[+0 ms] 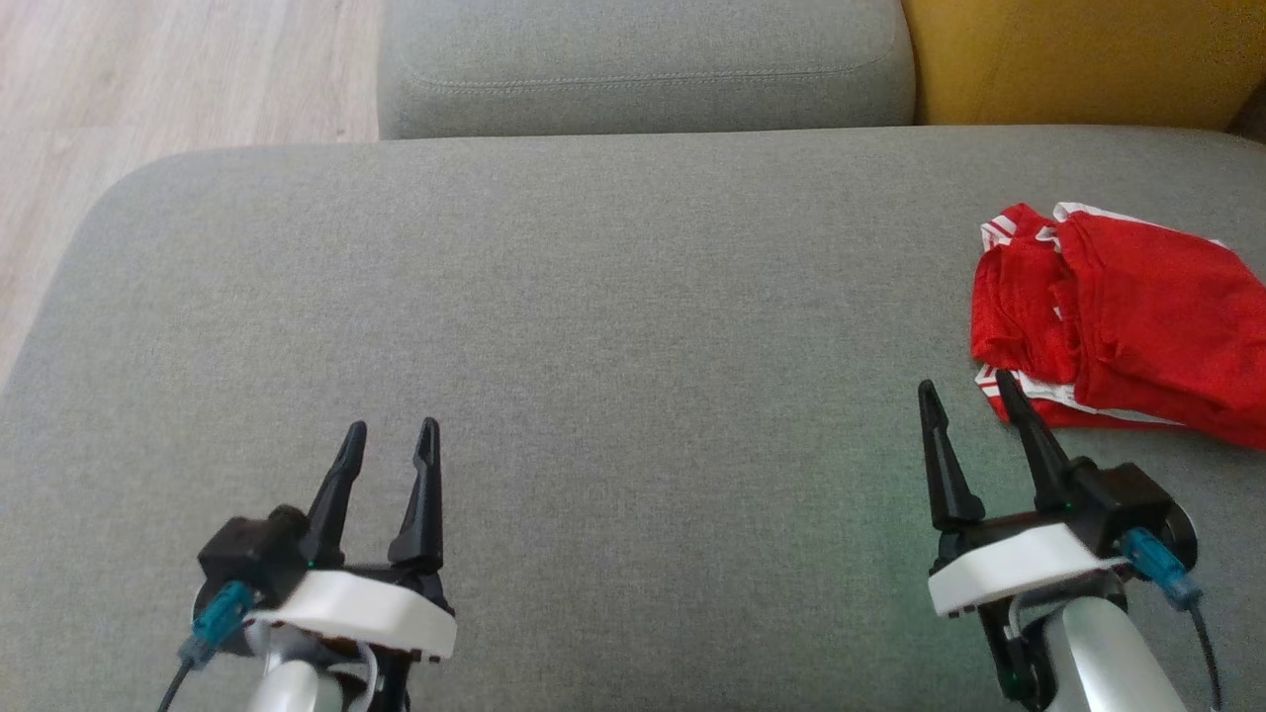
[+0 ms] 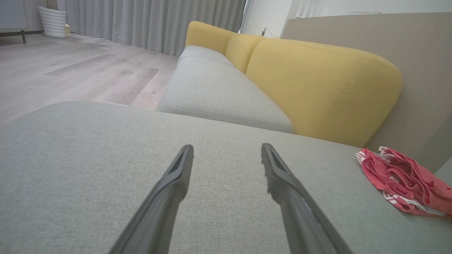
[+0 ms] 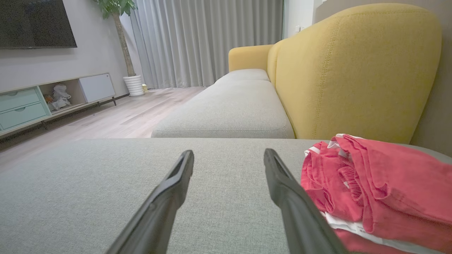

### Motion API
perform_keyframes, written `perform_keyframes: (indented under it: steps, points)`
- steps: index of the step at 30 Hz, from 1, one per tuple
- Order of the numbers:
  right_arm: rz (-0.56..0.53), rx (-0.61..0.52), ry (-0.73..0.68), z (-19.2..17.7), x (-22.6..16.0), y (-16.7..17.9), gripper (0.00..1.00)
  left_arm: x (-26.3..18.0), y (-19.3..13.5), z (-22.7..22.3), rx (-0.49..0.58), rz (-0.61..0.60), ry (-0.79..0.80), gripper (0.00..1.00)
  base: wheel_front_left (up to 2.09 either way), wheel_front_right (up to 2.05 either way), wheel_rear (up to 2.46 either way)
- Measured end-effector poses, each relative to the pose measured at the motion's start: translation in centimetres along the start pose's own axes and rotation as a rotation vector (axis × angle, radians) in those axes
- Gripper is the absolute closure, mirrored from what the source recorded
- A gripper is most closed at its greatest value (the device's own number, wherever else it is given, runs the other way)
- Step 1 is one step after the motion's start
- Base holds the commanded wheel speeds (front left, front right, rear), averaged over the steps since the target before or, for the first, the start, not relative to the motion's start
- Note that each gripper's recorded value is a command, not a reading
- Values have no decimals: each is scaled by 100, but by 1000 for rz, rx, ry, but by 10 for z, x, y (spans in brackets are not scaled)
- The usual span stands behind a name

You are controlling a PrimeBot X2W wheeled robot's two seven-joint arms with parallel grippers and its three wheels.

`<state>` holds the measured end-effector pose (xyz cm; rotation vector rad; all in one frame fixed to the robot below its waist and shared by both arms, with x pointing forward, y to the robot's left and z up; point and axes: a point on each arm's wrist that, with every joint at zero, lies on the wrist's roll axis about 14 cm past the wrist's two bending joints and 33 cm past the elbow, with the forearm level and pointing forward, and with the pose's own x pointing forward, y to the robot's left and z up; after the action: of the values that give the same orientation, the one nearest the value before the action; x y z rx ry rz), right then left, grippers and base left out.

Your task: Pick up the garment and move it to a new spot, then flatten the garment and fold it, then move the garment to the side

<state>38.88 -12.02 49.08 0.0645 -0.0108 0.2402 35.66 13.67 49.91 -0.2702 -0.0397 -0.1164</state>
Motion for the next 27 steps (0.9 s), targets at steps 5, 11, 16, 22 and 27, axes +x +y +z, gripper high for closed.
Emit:
perform_keyframes:
  steps: [5, 11, 16, 22, 27]
  points:
    - [-10, 22, -10, 2, -2, -2, 0, 1, 1, 5, 6, 11, -16, 0, 0, 0, 0]
    - [-16, 27, -34, 9, -2, -4, 0, 4, -1, 14, 33, 9, -43, 0, 0, 0, 0]
    - [-17, 17, -38, 11, -3, -4, 0, 4, 1, 15, 48, 31, -46, 0, 0, 0, 0]
    - [-20, 19, -32, 8, -6, -5, 0, 5, -2, 18, 30, 22, -57, 0, 0, 0, 0]
    - [-20, 21, -24, 5, -7, -4, 0, 6, 3, 29, -12, 18, -91, 0, 0, 0, 0]
